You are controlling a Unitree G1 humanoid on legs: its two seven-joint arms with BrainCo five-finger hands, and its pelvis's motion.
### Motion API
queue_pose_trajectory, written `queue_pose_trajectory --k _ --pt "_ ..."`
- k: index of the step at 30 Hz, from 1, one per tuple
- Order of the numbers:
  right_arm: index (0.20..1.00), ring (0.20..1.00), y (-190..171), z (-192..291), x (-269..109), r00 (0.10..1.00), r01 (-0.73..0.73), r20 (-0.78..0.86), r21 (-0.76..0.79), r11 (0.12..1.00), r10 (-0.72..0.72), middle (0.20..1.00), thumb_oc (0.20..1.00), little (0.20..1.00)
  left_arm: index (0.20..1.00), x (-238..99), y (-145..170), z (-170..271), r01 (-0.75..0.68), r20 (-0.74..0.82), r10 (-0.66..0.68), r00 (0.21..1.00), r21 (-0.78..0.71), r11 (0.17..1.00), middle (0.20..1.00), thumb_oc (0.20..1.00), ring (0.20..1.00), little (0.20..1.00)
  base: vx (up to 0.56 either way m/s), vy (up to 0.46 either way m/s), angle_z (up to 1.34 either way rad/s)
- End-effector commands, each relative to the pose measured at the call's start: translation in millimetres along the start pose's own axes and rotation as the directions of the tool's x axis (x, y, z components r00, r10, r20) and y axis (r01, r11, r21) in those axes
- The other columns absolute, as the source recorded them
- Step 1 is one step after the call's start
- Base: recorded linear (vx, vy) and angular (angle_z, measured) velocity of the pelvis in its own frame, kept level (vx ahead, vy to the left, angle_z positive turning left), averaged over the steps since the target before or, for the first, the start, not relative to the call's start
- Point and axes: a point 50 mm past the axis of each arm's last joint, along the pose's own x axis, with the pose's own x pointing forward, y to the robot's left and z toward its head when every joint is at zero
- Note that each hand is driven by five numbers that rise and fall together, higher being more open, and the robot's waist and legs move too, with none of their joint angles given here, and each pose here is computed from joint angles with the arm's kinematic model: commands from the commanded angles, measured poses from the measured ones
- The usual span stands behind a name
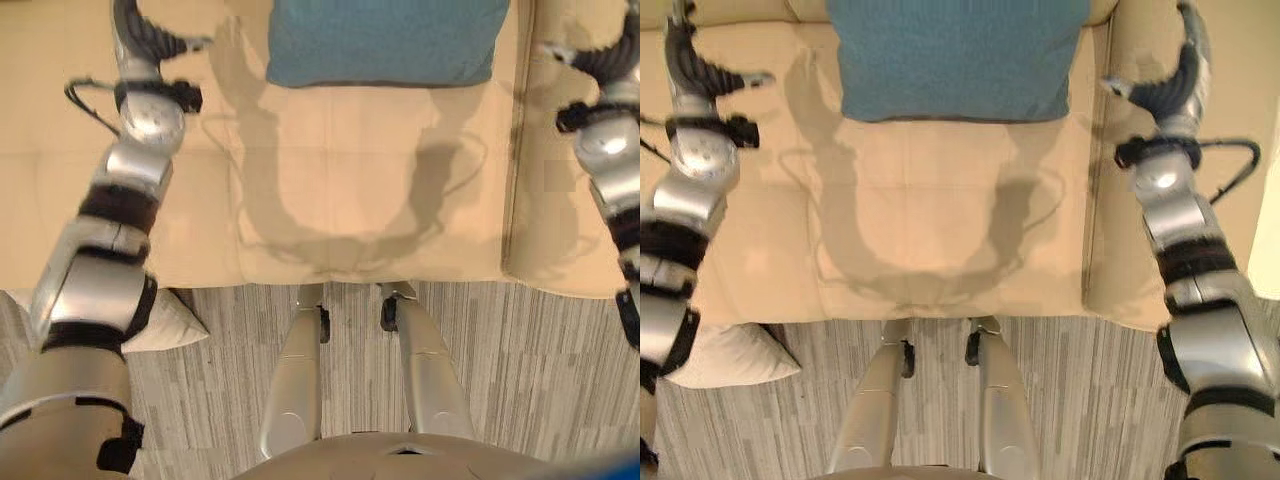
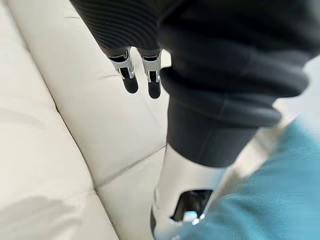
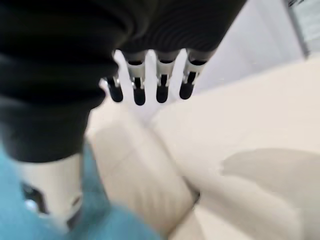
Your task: Pick up all the scattered cushions and arrange them neatly on the sofa.
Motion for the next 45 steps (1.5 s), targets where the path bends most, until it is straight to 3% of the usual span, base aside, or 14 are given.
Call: queue_pose_trajectory --k 1,6,9,11,12,14,15,18,23,29,32,35,40,45 --pt "1.0 1.0 24 -32 -31 0.991 -0.108 -0.085 -0.019 0.994 0.106 1.0 1.0 1.0 1.0 -14 -18 -15 0.087 -0.032 -0.089 0.996 -0.035 0.996 1.0 1.0 1.0 1.0 0.06 -0.024 -0.03" --pt "1.0 1.0 27 -96 -120 0.903 -0.315 -0.31 -0.001 0.949 0.299 1.0 1.0 1.0 1.0 -112 -6 -84 0.218 -0.293 -0.225 0.929 -0.058 0.974 1.0 1.0 1.0 1.0 0.04 -0.021 -0.06" --pt "1.0 1.0 27 -122 -168 0.808 -0.46 -0.426 -0.026 0.887 0.407 1.0 1.0 1.0 1.0 -177 8 -123 0.298 -0.509 -0.282 0.813 -0.052 0.953 1.0 1.0 1.0 1.0 0.06 -0.032 -0.01" --pt "1.0 1.0 32 -138 -200 0.719 -0.557 -0.509 -0.016 0.83 0.473 1.0 1.0 1.0 1.0 -223 13 -148 0.378 -0.656 -0.31 0.688 -0.04 0.925 1.0 1.0 1.0 1.0 0.01 -0.028 0.04" --pt "1.0 1.0 32 -138 -200 0.719 -0.558 -0.509 -0.016 0.83 0.473 1.0 1.0 1.0 1.0 -223 13 -148 0.379 -0.656 -0.31 0.688 -0.04 0.925 1.0 1.0 1.0 1.0 0.0 0.0 0.0" --pt "1.0 1.0 36 -148 -223 0.65 -0.614 -0.565 0.005 0.789 0.509 1.0 1.0 1.0 1.0 -253 12 -162 0.434 -0.742 -0.328 0.584 -0.057 0.899 1.0 1.0 1.0 1.0 0.0 -0.027 -0.02" --pt "1.0 1.0 40 -156 -244 0.58 -0.668 -0.614 0.017 0.744 0.535 1.0 1.0 1.0 1.0 -285 14 -175 0.472 -0.821 -0.321 0.471 -0.072 0.878 1.0 1.0 1.0 1.0 -0.02 -0.033 -0.01" --pt "1.0 1.0 44 -168 -278 0.467 -0.712 -0.694 0.071 0.698 0.548 1.0 1.0 1.0 1.0 -329 20 -189 0.479 -0.918 -0.264 0.296 -0.097 0.872 1.0 1.0 1.0 1.0 0.0 -0.022 -0.01" --pt "1.0 1.0 43 -179 -318 0.323 -0.732 -0.782 0.15 0.665 0.532 1.0 1.0 1.0 1.0 -371 34 -197 0.515 -0.978 -0.18 0.109 -0.099 0.851 1.0 1.0 1.0 1.0 0.01 -0.053 0.03" --pt "1.0 1.0 34 -191 -338 0.226 -0.716 -0.86 0.172 0.677 0.458 1.0 1.0 1.0 1.0 -372 32 -198 0.514 -0.982 -0.162 0.095 -0.091 0.853 1.0 1.0 1.0 1.0 -0.19 -0.073 0.26" --pt "1.0 1.0 31 -194 -337 0.213 -0.687 -0.882 0.171 0.706 0.421 1.0 1.0 1.0 1.0 -372 22 -198 0.521 -0.98 -0.18 0.085 -0.111 0.847 1.0 1.0 1.0 1.0 -0.37 0.038 0.86" --pt "1.0 1.0 32 -194 -355 0.138 -0.704 -0.902 0.201 0.681 0.408 1.0 1.0 1.0 1.0 -376 3 -195 0.539 -0.97 -0.23 0.075 -0.154 0.828 1.0 1.0 1.0 1.0 -0.15 0.21 0.89" --pt "1.0 1.0 48 -189 -354 0.133 -0.748 -0.888 0.201 0.633 0.439 1.0 1.0 1.0 1.0 -378 0 -194 0.535 -0.973 -0.223 0.064 -0.155 0.83 1.0 1.0 1.0 1.0 -0.13 0.153 0.26" --pt "1.0 1.0 60 -183 -351 0.138 -0.757 -0.872 0.213 0.618 0.469 1.0 1.0 1.0 1.0 -356 1 -198 0.547 -0.97 -0.207 0.13 -0.104 0.831 1.0 1.0 1.0 1.0 -0.24 0.02 0.08"
